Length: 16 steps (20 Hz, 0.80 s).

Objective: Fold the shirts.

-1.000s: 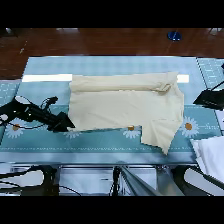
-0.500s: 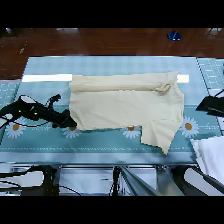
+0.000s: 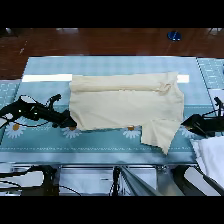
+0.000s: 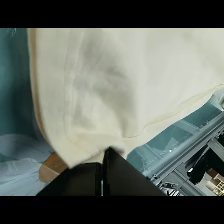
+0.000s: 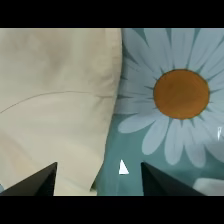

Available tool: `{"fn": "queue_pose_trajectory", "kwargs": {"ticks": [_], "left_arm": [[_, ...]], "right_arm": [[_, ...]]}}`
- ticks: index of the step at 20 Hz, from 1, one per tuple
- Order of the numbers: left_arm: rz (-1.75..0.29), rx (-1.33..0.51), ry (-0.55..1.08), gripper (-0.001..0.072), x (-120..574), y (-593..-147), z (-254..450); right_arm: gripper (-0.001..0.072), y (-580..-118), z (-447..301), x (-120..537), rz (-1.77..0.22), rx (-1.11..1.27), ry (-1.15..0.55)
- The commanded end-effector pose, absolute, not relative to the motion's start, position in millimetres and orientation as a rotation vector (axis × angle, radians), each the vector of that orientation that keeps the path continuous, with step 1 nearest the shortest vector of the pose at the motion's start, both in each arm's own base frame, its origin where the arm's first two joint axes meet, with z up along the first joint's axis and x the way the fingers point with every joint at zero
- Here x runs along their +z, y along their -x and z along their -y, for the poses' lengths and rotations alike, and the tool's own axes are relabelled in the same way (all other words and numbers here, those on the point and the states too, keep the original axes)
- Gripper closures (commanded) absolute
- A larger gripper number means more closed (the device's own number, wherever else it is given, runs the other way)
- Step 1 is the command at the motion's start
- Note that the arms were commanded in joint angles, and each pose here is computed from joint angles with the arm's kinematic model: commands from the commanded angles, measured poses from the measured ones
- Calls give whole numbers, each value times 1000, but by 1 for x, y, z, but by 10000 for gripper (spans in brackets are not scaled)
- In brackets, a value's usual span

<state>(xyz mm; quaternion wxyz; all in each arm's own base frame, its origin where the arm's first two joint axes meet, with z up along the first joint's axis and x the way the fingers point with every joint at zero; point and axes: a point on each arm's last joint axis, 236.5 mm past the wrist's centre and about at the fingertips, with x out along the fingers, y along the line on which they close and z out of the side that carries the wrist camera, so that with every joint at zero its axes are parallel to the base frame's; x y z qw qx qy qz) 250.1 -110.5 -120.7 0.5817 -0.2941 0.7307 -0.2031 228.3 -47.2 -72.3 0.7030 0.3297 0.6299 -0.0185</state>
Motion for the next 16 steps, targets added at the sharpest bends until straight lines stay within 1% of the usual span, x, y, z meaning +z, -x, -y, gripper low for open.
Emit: {"fn": "queue_pose_trajectory", "kwargs": {"ticks": [1, 2, 4, 6, 7, 8, 9, 10, 11, 13, 16], "left_arm": [[-1695, -469, 676, 664, -123, -253, 109], [-1691, -475, 670, 665, -123, -253, 109], [-1683, -478, 665, 664, -122, -256, 108], [-1675, -478, 661, 665, -120, -259, 108], [-1671, -479, 659, 665, -120, -261, 108], [-1669, -480, 658, 665, -119, -262, 108], [-1666, -481, 657, 664, -118, -263, 107], [-1662, -481, 654, 665, -118, -265, 107], [-1658, -482, 653, 665, -117, -266, 107], [-1654, -505, 643, 665, -111, -269, 108], [-1567, -603, 611, 667, -70, -286, 114]], "right_arm": [[139, -238, 45, -94, -1303, -89, -789], [169, -240, 45, -95, -1289, -94, -803], [169, -245, 42, -96, -1280, -90, -792], [170, -246, 28, -104, -1320, -57, -782], [192, -247, 17, -111, -1352, -42, -784], [321, -248, 8, -120, -1383, -30, -778], [432, -251, 0, -127, -1397, -24, -774], [600, -257, -7, -131, -1390, -18, -781], [684, -265, -12, -130, -1368, -14, -804], [685, -282, -24, -112, -1304, 59, -826], [686, -306, -24, -50, -1182, 175, -720]]}}
